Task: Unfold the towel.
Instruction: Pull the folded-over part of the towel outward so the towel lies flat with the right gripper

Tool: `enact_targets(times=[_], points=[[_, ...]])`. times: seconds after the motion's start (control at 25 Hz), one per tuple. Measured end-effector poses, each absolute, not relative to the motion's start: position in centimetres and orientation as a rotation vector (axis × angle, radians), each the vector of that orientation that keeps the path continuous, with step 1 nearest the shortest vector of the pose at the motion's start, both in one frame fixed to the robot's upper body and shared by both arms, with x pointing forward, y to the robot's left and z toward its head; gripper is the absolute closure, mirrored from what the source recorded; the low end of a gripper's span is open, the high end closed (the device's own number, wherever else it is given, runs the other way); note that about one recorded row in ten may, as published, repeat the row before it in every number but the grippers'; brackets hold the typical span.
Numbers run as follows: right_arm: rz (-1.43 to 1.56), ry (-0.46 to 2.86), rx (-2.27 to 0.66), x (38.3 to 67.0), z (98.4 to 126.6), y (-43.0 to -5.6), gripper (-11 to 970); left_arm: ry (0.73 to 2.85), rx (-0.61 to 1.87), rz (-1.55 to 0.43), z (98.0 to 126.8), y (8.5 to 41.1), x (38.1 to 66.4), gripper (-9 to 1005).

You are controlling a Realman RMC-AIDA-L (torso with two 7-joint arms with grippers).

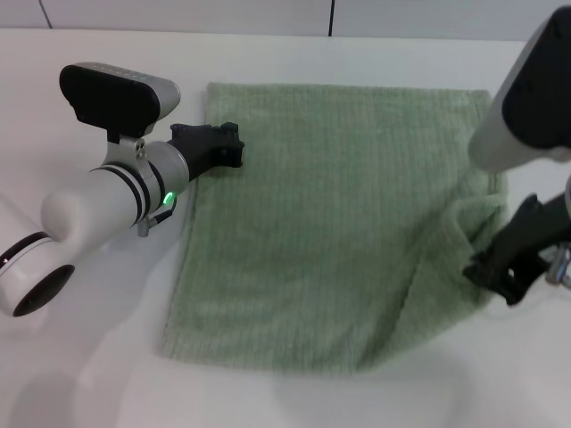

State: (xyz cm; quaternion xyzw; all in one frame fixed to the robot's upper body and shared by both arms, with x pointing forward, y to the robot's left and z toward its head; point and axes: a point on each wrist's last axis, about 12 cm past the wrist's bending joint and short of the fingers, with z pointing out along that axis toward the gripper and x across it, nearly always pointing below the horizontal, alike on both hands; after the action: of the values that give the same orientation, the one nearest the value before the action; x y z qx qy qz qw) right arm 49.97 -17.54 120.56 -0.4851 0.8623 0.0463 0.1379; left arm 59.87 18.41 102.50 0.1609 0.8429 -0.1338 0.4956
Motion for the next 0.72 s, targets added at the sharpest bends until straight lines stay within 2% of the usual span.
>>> enact_targets(times=[0.72], points=[[0.120,2.606,-1.365,48.3,118.5,-18.6,899,2.045,0.393,-0.324,102.4,18.4,59.8,997]])
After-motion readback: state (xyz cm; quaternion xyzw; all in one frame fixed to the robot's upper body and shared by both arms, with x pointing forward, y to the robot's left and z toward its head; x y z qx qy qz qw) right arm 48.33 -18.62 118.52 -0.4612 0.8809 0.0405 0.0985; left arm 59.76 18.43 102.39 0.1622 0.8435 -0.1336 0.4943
